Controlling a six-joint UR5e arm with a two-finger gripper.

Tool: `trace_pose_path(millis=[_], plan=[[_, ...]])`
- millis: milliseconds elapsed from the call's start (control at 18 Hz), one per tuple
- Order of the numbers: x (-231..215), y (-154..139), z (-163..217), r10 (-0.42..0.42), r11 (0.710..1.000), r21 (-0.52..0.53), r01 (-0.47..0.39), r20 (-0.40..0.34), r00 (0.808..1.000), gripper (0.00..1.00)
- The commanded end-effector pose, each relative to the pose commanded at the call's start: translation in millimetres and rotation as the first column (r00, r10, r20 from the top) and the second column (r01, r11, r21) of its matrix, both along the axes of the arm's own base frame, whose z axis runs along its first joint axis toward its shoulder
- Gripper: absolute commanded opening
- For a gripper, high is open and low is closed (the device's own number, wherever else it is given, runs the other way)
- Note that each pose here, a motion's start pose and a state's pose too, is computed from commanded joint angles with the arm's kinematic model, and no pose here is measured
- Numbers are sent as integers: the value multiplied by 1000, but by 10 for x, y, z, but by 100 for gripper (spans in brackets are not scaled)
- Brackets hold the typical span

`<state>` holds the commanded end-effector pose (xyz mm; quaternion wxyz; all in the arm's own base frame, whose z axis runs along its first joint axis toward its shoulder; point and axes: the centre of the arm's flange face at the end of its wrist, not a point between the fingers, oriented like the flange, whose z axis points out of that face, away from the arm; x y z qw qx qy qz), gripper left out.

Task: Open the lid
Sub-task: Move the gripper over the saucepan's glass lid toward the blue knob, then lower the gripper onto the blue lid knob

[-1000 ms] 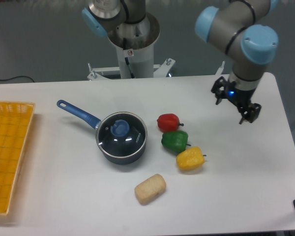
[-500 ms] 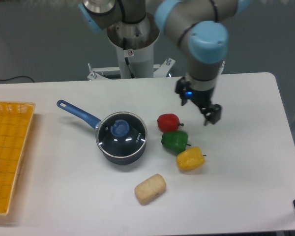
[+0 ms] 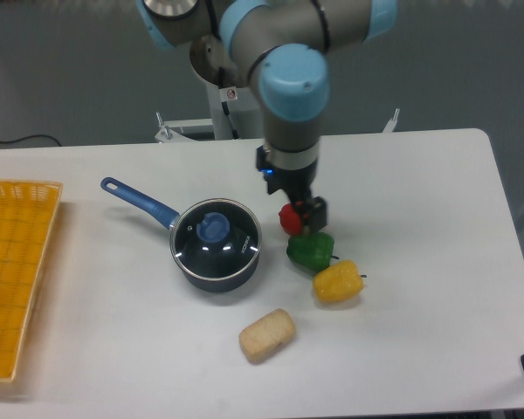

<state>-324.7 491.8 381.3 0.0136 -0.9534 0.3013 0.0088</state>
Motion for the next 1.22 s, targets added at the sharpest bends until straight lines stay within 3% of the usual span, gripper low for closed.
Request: trace_pose_path(millis=[111,333,833,1222], plan=[[10,32,-6,-20,1000,11,20,-9,1000,100],[112,56,-91,-159,987,-3,159,3,987,100],[368,108,-347,-245,969,-18,246,46,968,100],[607,173,-563,-277,961,7,277,0,961,100]])
